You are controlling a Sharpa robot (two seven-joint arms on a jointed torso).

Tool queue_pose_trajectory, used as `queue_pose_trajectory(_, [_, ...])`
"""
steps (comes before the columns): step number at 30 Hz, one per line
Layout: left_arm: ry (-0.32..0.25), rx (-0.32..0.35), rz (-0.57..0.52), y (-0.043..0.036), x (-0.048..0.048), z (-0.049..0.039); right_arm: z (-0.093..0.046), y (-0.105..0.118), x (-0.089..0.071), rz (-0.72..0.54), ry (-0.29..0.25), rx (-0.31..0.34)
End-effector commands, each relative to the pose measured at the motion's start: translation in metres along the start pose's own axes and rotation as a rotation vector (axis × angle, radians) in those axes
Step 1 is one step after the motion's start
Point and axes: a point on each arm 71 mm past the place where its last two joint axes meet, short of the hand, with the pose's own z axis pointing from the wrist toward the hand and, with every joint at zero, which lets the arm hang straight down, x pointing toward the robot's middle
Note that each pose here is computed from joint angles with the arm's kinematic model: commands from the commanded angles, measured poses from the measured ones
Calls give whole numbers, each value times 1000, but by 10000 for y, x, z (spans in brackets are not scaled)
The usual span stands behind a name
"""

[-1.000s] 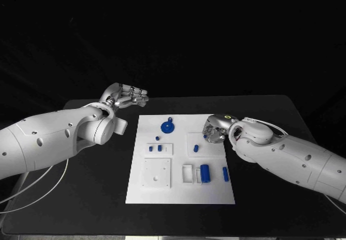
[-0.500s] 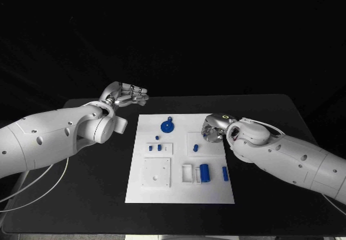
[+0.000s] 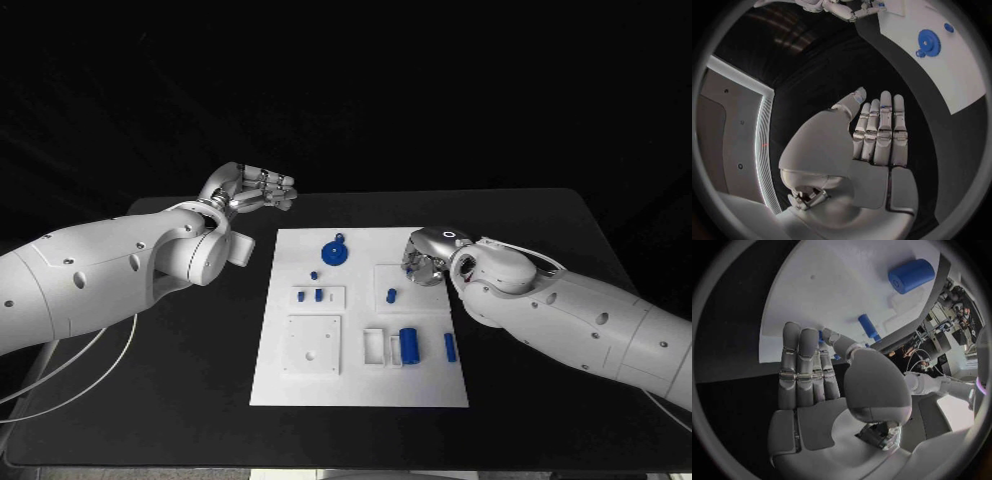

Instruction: Assemble the parts on the task board

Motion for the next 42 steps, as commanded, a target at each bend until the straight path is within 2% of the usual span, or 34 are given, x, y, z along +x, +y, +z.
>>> queue_pose_trajectory(1, [-3, 5, -5, -21, 0, 10, -13, 5, 103, -36, 34, 12])
queue_pose_trajectory(18, [-18, 3, 1, -5, -42, 30, -60, 31, -28, 16, -77, -6])
queue_pose_trajectory(32, [-27, 0, 4, 7, -72, 40, -136, 57, -341, 119, -158, -25])
queue_pose_trajectory(37, [-28, 0, 3, 9, -71, 49, -167, 117, -435, 186, -184, -52])
queue_pose_trajectory(42, [-27, 0, 2, 7, -53, 67, -197, 298, -453, 294, -197, -118])
